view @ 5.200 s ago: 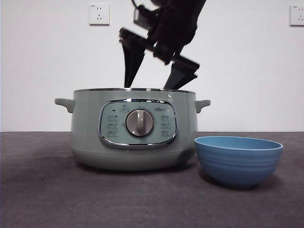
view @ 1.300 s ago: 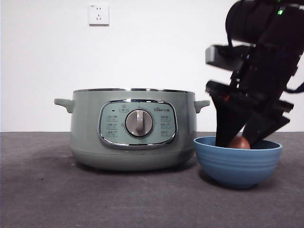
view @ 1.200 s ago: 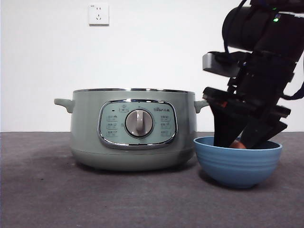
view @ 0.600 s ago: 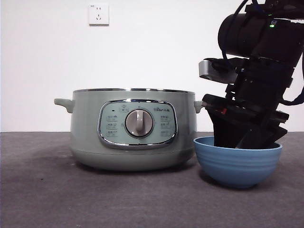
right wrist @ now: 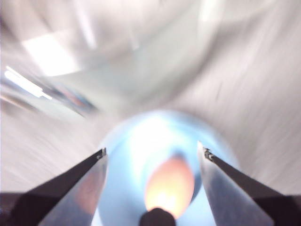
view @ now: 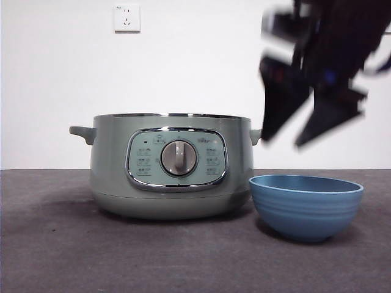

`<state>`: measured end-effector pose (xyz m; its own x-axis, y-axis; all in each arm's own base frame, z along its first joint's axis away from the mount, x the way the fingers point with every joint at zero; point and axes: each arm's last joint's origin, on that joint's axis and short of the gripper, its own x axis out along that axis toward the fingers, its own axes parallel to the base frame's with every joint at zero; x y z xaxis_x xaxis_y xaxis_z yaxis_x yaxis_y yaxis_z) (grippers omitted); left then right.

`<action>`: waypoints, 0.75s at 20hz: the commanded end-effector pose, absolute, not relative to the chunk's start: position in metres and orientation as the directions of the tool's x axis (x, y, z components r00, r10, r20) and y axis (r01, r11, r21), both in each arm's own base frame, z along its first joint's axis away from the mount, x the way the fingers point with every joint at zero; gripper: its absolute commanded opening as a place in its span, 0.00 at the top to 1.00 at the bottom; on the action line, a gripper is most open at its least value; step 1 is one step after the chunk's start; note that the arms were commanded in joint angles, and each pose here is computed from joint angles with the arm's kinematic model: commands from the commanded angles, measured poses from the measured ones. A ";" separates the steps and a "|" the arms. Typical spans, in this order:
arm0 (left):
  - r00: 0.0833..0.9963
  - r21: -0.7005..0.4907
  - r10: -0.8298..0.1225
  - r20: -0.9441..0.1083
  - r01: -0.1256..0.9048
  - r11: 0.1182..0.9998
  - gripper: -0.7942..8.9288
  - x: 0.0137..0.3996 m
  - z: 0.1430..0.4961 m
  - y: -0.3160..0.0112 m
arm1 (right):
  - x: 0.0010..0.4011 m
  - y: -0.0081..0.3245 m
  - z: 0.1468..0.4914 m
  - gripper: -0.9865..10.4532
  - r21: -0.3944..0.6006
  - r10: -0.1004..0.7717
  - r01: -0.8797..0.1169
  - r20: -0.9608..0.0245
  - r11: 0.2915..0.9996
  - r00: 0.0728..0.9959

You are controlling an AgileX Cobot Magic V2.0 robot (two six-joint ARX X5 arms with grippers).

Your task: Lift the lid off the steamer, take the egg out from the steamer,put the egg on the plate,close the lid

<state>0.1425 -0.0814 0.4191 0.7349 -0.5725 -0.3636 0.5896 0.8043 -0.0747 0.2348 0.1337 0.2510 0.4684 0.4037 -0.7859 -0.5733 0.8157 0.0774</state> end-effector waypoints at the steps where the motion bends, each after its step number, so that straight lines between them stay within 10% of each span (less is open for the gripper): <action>1: 0.732 -0.056 -0.612 -0.299 0.627 0.777 0.93 0.170 0.422 -0.097 | 0.213 0.122 0.286 0.63 0.062 0.447 -0.580 -0.706 0.812 0.550; 15: 0.715 -0.038 -0.603 -0.352 0.633 0.773 0.93 0.294 0.345 -0.166 | 0.068 0.042 0.377 0.63 0.134 0.578 -0.562 -0.224 0.816 0.785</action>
